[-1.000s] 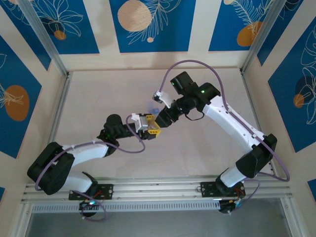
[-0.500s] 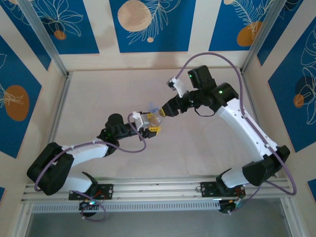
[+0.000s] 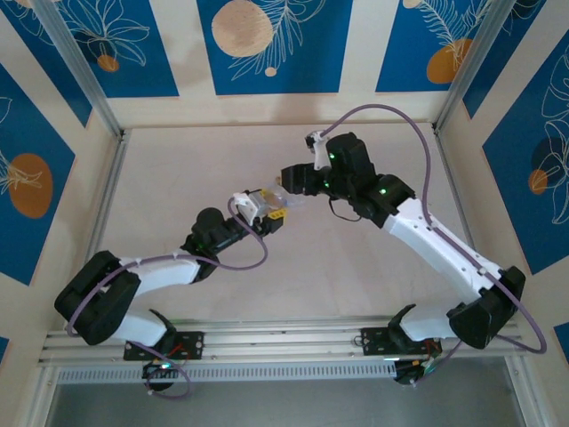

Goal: Sort the pills into containers

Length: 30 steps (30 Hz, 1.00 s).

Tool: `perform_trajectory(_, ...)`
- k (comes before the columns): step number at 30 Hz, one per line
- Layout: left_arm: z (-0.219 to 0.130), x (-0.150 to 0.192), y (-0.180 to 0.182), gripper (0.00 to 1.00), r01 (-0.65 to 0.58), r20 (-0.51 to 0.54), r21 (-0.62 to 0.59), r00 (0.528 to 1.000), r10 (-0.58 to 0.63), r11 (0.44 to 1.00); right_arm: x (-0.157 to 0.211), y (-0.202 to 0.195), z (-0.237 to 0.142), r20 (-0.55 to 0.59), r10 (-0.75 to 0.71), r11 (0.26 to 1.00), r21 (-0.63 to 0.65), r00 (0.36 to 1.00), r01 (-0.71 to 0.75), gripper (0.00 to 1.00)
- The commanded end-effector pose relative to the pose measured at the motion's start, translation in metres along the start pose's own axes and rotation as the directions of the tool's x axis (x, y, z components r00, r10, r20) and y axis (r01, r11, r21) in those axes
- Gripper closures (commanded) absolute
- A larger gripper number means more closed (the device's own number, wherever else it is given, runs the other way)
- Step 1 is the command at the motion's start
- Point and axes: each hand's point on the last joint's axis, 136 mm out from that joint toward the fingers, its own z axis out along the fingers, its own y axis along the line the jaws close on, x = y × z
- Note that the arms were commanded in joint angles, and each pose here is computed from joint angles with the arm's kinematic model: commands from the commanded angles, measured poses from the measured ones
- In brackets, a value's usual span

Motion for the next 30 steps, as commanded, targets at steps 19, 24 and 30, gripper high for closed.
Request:
perform_trajectory(19, 0.006, -0.034, 0.001, 1.00, -0.020, 0.117, -0.047, 0.993, 0.025, 0.999, -0.001, 0.017, 0.020, 0.024, 0.008, 1.000, -0.008, 1.000, -0.007, 0.40)
perform_trajectory(24, 0.007, -0.036, 0.000, 1.00, -0.022, 0.118, -0.045, 0.993, 0.027, 0.999, 0.003, 0.018, 0.020, 0.014, 0.012, 1.000, -0.021, 1.000, -0.012, 0.40)
perform_trajectory(30, 0.008, -0.037, 0.000, 1.00, -0.021, 0.116, -0.046, 0.993, 0.027, 0.999, 0.005, 0.020, 0.020, 0.007, 0.018, 0.999, -0.035, 1.000, -0.017, 0.42)
